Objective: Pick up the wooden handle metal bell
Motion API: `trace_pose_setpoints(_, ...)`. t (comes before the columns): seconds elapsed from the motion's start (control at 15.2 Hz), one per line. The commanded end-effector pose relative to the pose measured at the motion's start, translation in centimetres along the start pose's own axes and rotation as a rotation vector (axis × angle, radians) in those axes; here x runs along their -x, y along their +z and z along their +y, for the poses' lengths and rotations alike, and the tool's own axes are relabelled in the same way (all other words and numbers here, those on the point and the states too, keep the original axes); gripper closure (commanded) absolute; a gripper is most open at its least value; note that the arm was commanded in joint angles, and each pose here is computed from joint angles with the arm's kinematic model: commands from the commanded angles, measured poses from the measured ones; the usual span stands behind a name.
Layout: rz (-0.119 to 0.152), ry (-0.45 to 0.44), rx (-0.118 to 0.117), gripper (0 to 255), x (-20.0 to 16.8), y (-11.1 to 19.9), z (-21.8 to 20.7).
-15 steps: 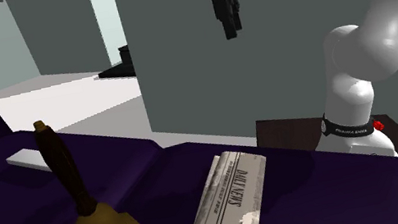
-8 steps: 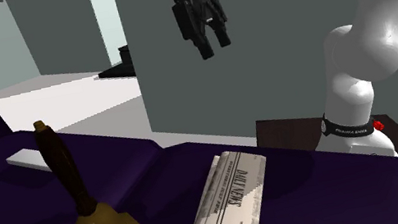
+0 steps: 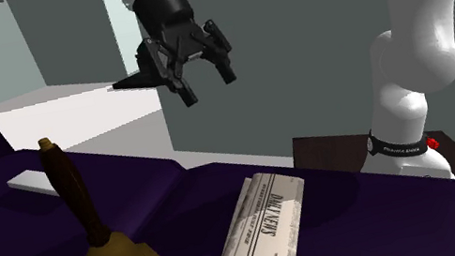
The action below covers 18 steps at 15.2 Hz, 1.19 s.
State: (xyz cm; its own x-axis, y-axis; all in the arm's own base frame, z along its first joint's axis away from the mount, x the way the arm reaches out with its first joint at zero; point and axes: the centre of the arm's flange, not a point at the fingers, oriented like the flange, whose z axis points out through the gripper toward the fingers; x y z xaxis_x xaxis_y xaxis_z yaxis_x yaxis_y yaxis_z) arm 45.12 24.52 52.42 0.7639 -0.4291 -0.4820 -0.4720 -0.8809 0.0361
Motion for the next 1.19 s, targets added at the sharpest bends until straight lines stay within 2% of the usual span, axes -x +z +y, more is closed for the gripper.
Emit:
trace_pose_setpoints(0.0, -0.045, 0.053, -0.016, 0, -1.5, 0.3, -2.5)
trace_pose_setpoints(0.99, -0.367, 0.419, -0.134, 0, -14.1, 4.2, -17.3)
trace_pose_setpoints(1.06, -0.38, 0.434, -0.139, 0, -14.7, 4.4, -17.9)
trace_pose_setpoints(1.12, -0.38, 0.434, -0.139, 0, -14.9, 4.9, -17.9)
